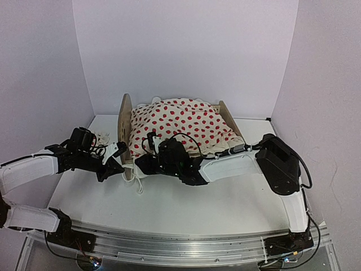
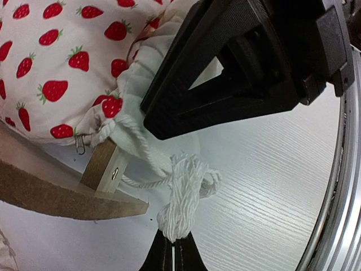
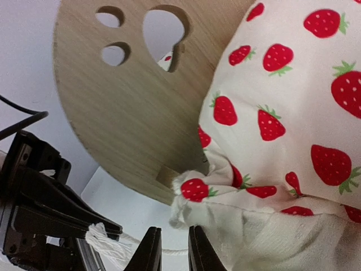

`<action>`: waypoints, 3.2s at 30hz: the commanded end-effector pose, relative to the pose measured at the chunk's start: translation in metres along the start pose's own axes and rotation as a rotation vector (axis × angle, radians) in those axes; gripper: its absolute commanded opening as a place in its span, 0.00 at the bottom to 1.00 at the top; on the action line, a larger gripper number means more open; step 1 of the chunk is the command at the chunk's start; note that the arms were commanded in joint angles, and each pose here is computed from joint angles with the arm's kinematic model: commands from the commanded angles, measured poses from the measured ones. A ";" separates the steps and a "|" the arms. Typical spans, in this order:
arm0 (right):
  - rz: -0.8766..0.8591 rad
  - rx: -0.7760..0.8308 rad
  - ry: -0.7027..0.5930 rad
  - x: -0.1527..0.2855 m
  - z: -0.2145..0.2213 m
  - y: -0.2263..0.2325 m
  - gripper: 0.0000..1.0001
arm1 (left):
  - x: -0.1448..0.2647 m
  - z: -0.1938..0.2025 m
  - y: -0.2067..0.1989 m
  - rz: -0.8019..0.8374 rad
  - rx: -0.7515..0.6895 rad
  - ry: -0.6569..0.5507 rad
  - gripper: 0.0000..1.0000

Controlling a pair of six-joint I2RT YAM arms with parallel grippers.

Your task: Set up the pet bed

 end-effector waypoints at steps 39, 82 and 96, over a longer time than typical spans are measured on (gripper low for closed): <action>0.047 -0.061 -0.116 -0.022 0.007 0.003 0.00 | -0.006 0.001 0.013 -0.113 0.161 0.039 0.00; -0.182 0.081 0.092 0.022 0.009 0.018 0.19 | -0.073 -0.002 0.012 0.032 -0.348 0.076 0.00; 0.015 0.102 0.120 0.082 0.001 -0.008 0.17 | -0.082 -0.007 0.007 0.035 -0.395 0.075 0.00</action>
Point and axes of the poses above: each gripper's point midway between its finger pads, its own x axis back along the fingers, its own y axis along the line the jaws close on, z = x × y, the point moved 10 cm from there along x, back along the fingers, and after that the axes turned 1 degree about -x, right-handed, at the moved point
